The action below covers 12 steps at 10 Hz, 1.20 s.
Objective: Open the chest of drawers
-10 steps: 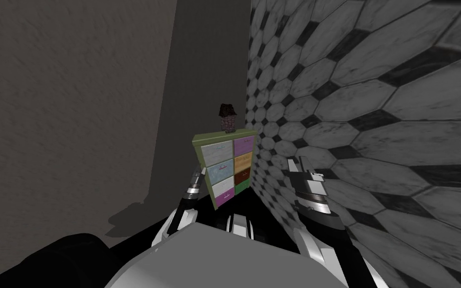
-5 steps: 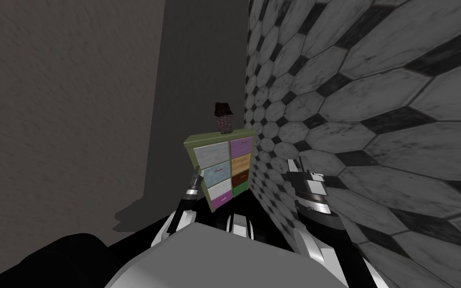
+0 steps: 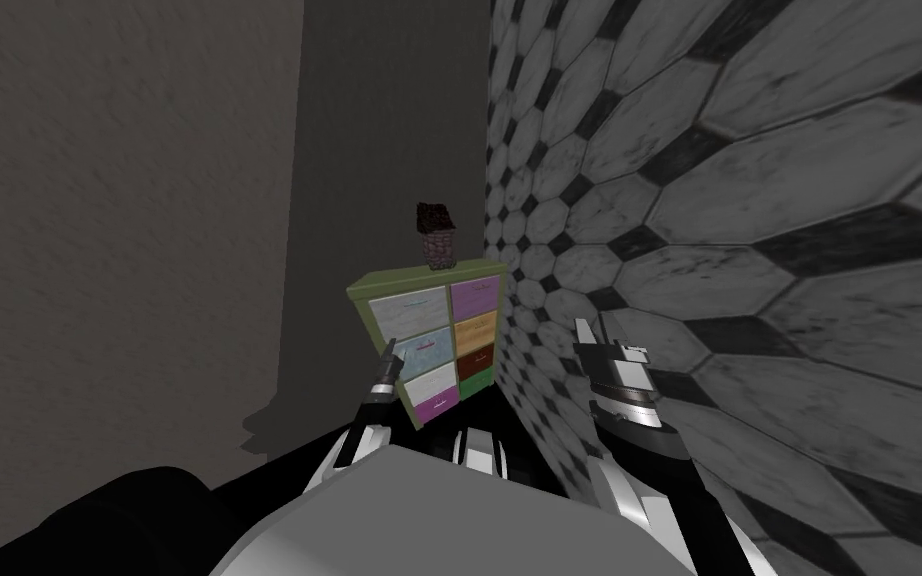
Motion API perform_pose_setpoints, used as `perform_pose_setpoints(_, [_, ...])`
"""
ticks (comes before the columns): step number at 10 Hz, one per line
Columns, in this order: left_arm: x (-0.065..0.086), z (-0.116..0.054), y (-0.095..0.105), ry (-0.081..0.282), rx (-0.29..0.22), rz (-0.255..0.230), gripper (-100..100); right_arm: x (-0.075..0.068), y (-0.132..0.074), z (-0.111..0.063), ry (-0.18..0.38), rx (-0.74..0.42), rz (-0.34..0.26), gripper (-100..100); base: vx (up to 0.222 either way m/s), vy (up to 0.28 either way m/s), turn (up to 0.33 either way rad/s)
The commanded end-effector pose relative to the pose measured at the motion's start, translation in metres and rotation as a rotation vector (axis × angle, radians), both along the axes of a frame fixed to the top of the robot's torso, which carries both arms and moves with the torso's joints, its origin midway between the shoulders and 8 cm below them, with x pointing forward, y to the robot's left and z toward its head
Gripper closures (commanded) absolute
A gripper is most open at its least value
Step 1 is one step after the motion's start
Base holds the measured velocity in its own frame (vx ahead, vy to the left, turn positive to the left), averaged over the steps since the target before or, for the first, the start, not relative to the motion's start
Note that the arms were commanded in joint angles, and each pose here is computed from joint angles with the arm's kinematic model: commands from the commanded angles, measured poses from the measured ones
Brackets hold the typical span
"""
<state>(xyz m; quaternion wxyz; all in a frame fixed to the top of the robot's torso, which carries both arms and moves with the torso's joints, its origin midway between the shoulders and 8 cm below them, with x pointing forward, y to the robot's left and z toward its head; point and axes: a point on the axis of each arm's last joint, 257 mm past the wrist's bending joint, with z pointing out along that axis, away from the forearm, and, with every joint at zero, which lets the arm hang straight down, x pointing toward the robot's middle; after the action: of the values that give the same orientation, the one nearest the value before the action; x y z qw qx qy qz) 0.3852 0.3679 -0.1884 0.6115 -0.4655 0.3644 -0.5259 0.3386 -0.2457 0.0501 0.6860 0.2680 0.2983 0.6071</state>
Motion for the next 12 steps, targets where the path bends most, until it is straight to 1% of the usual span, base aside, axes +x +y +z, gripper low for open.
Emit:
perform_pose_setpoints(1, [-0.007,-0.034,0.015,0.05,-0.08,0.048,-100,0.0,0.0,0.0,0.0,0.0,0.0,0,0.115,-0.139,0.106])
perform_pose_setpoints(4, [-0.013,-0.06,0.019,0.079,-0.164,0.093,-100,0.0,0.0,0.0,0.0,0.0,0.0,0,0.095,-0.116,0.048])
perform_pose_setpoints(6, [-0.017,-0.075,0.017,0.091,-0.226,0.123,-100,0.0,0.0,0.0,0.0,0.0,0.0,0,0.063,-0.084,0.04])
perform_pose_setpoints(8, [-0.019,-0.086,0.013,0.096,-0.279,0.145,-100,0.0,0.0,0.0,0.0,0.0,0.0,0,0.032,-0.047,0.019])
perform_pose_setpoints(9, [-0.018,-0.083,0.014,0.095,-0.263,0.138,-100,0.0,0.0,0.0,0.0,0.0,0.0,0,0.012,-0.016,0.003])
perform_pose_setpoints(11, [-0.018,-0.075,0.018,0.095,-0.264,0.143,-100,0.0,0.0,0.0,0.0,0.0,0.0,0,0.084,0.02,-0.018])
perform_pose_setpoints(12, [-0.018,-0.077,0.017,0.093,-0.264,0.142,-100,0.0,0.0,0.0,0.0,0.0,0.0,0,0.048,0.011,-0.001])
